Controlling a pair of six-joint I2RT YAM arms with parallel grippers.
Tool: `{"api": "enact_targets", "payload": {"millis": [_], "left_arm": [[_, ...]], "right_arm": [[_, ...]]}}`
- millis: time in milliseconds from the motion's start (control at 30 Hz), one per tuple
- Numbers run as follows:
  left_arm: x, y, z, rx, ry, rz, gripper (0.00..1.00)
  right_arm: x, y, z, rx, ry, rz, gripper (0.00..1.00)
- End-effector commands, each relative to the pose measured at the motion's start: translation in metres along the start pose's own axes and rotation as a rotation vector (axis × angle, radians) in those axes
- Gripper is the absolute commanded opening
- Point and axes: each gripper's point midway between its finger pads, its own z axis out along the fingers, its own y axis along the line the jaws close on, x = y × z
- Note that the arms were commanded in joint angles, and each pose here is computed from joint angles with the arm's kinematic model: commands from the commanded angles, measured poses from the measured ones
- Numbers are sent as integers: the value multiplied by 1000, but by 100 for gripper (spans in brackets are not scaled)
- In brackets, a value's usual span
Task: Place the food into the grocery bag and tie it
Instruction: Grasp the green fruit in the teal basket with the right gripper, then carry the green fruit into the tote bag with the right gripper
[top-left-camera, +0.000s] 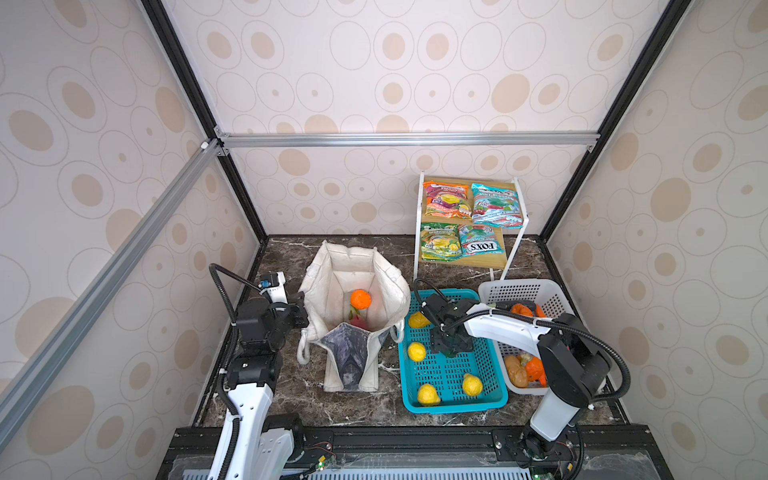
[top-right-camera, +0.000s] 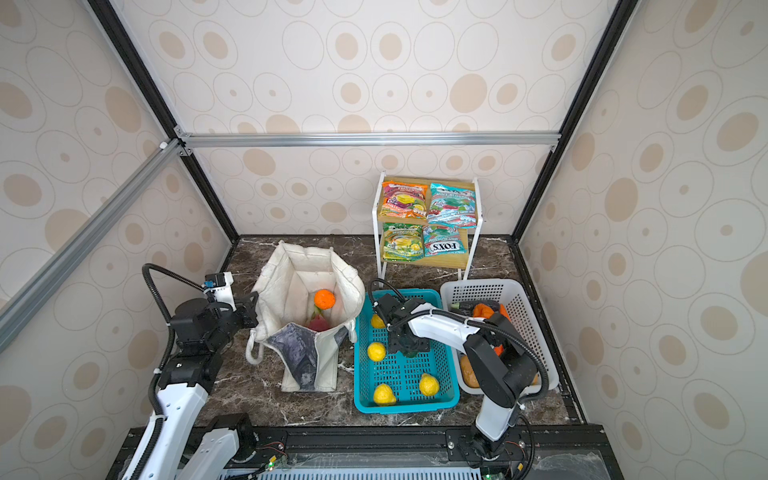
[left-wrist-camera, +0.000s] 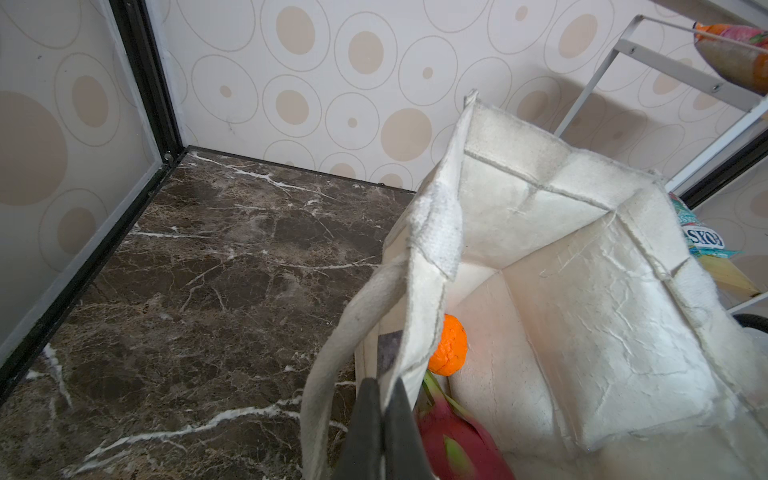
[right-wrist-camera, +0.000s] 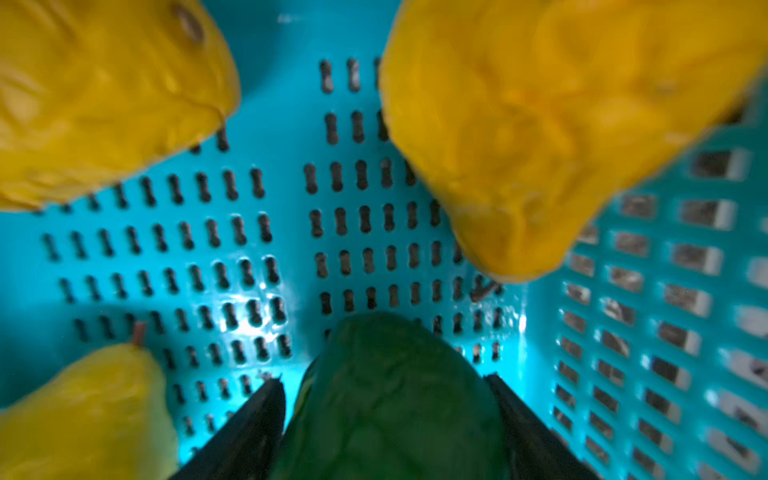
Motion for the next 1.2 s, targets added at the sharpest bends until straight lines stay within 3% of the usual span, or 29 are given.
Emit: {"api": "enact_targets", "payload": {"millis": [0,200,400,633,767,933,1167], "left_arm": [[-14,-1,-5,0,-42,34,0],[-14,-2,-5,0,-44,33,0],[-15,-4,-6,12,-49,36,0],[-15,-5,-6,18,-51,37,0],[-15,-5,-6,20,-49,37,0],[-14,-6,-5,25,-47,36,0],[-16,-6,-7,23,-55,40,0]], "right_arm": [[4,2,1,0,23,7,66],[-8,-4,-38,-10,-60,5,55],[-40,-4,-120,-125,-237,3,53],[-88,41,-226,-367,-444,-63,50],[-105,90,-260,-434,-501,-153,50],[-105,161,-256,-436,-462,-298,50],[-83,238,-191,-413,-277,-425,51]]}}
